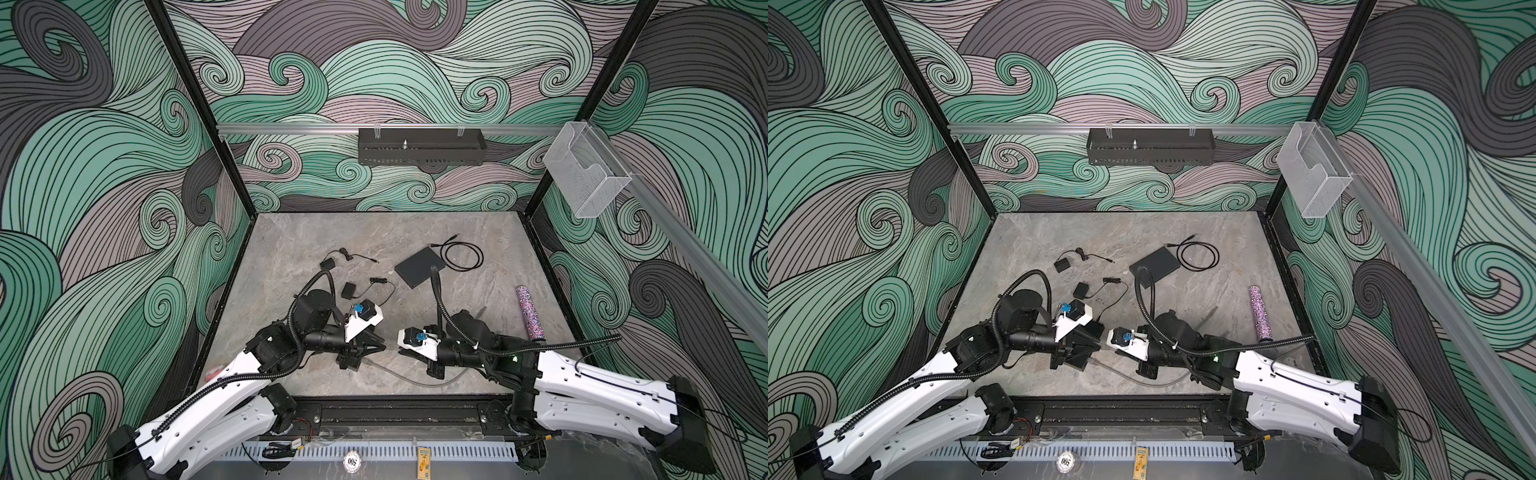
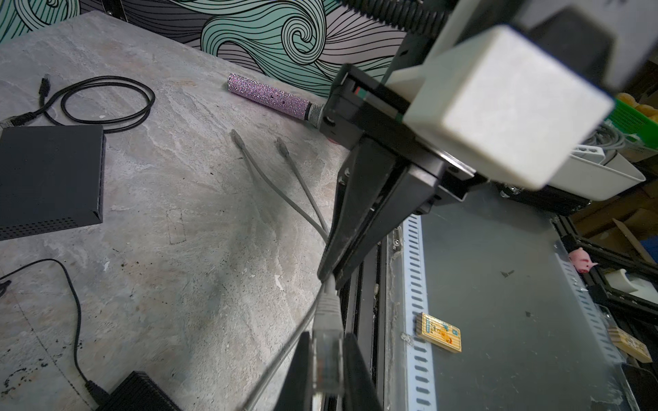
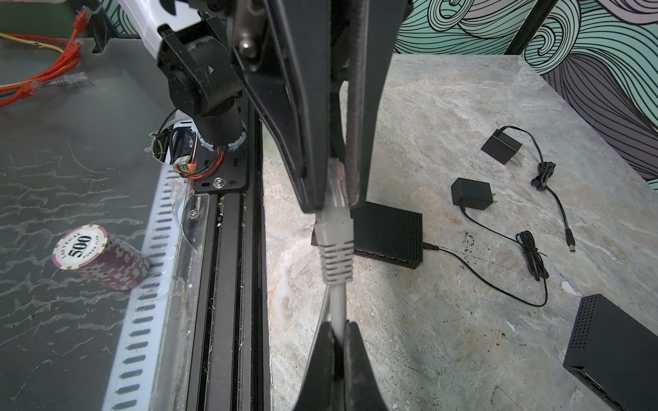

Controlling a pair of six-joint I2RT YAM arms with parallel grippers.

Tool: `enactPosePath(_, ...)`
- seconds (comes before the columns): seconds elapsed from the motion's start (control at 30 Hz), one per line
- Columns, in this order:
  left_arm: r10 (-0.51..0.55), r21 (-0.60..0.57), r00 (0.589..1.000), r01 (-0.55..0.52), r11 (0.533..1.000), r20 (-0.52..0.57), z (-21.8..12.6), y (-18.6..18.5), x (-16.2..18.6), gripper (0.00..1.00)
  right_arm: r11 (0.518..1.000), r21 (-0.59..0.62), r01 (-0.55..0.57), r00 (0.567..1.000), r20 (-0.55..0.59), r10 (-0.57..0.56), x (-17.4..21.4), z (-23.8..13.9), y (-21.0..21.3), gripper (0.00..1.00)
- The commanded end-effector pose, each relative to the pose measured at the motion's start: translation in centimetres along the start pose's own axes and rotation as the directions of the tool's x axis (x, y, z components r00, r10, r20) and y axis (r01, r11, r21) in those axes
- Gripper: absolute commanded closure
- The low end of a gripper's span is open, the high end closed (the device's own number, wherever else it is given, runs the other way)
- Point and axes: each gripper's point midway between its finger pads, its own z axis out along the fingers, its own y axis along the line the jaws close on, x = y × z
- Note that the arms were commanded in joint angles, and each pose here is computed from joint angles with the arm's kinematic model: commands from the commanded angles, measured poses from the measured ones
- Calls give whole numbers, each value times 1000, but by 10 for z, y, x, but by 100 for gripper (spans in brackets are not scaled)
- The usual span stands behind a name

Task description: Insert the plug into the switch port

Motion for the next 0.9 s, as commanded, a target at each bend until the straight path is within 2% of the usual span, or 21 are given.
enactPosePath(0.0, 18, 16, 1000, -18, 1000, 5, -4, -6, -12, 100, 1000, 16, -2, 998, 64, 1, -21, -7, -3, 90)
enactPosePath(0.03, 18, 20, 1000, -18, 1000, 3, -4, -6, -12, 100, 1000, 9, -5, 998, 65, 4, -21, -7, -2, 80)
enactPosePath(0.1, 20, 24, 1000, -20, 1000, 5, -5, -7, -13, 100, 999, -32, 2, 997, 74, 0, -22, -6, 5, 69)
enactPosePath(0.23, 30, 41, 999, -31, 999, 16, -6, -11, -15, 100, 986, -169, 0, 995, 96, 17, -30, -8, 27, 62)
enactPosePath(0.4, 60, 95, 996, -66, 993, 62, -10, -23, -23, 100, 969, -221, -109, 992, 33, 119, -33, -9, 23, 62)
enactPosePath(0.57, 103, 137, 990, -116, 984, 100, -14, -36, -26, 100, 945, -267, -190, 970, 96, 222, -42, -22, 14, 62)
enactPosePath(0.67, 115, 138, 988, -129, 982, 104, -14, -38, -26, 100, 925, -319, -205, 958, 129, 257, -49, -28, 17, 63)
enactPosePath(0.87, 118, 130, 988, -130, 983, 99, -14, -37, -25, 100, 866, -449, -218, 946, 121, 301, -56, -28, 33, 64)
